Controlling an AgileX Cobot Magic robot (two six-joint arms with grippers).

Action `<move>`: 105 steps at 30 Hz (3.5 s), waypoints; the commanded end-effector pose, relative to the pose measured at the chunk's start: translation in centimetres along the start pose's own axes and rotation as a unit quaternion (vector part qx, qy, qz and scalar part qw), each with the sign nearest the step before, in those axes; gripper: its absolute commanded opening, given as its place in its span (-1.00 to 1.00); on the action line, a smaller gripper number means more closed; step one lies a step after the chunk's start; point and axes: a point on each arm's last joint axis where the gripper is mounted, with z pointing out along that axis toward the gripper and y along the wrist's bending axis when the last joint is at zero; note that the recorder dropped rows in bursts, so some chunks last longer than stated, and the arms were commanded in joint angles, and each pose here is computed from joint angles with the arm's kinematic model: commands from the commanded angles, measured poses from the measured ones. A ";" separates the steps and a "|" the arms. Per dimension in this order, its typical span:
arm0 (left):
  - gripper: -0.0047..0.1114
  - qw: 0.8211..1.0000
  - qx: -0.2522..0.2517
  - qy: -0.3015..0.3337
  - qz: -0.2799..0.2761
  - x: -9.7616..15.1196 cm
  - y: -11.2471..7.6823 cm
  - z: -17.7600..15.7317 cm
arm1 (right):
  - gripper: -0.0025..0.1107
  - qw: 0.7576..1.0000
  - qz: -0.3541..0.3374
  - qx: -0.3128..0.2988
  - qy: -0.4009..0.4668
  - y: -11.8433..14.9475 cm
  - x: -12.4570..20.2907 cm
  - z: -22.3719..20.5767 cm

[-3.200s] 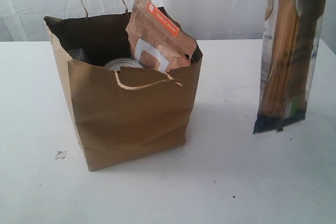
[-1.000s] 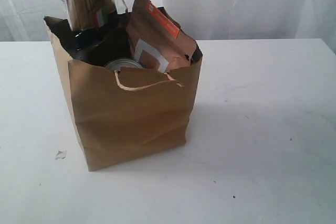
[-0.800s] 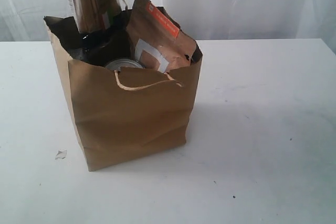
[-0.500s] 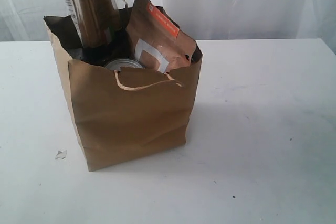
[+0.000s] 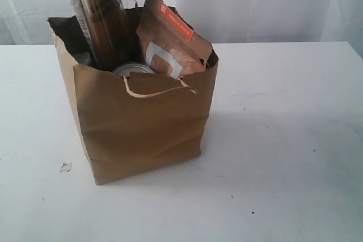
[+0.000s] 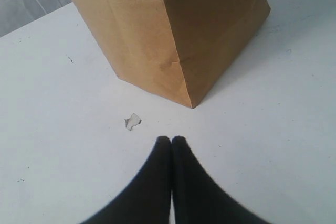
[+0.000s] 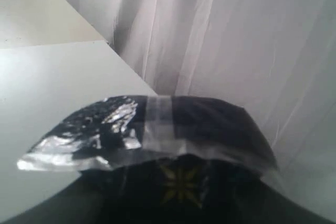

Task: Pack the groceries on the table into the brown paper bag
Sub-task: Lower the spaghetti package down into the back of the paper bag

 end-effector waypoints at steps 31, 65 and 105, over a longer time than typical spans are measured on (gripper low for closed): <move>-0.91 1.000 0.001 0.000 -0.003 0.1 0.0 0.0 | -0.96 0.997 0.018 0.059 -0.034 -0.2 5.3 1.3; -0.91 1.000 0.001 0.000 -0.003 0.1 0.0 0.0 | -0.96 0.992 0.045 -0.040 0.107 4.2 9.1 0.6; -0.91 1.000 0.001 0.000 -0.003 0.1 0.0 0.0 | 0.12 0.981 0.056 -0.069 0.174 4.3 7.5 -3.5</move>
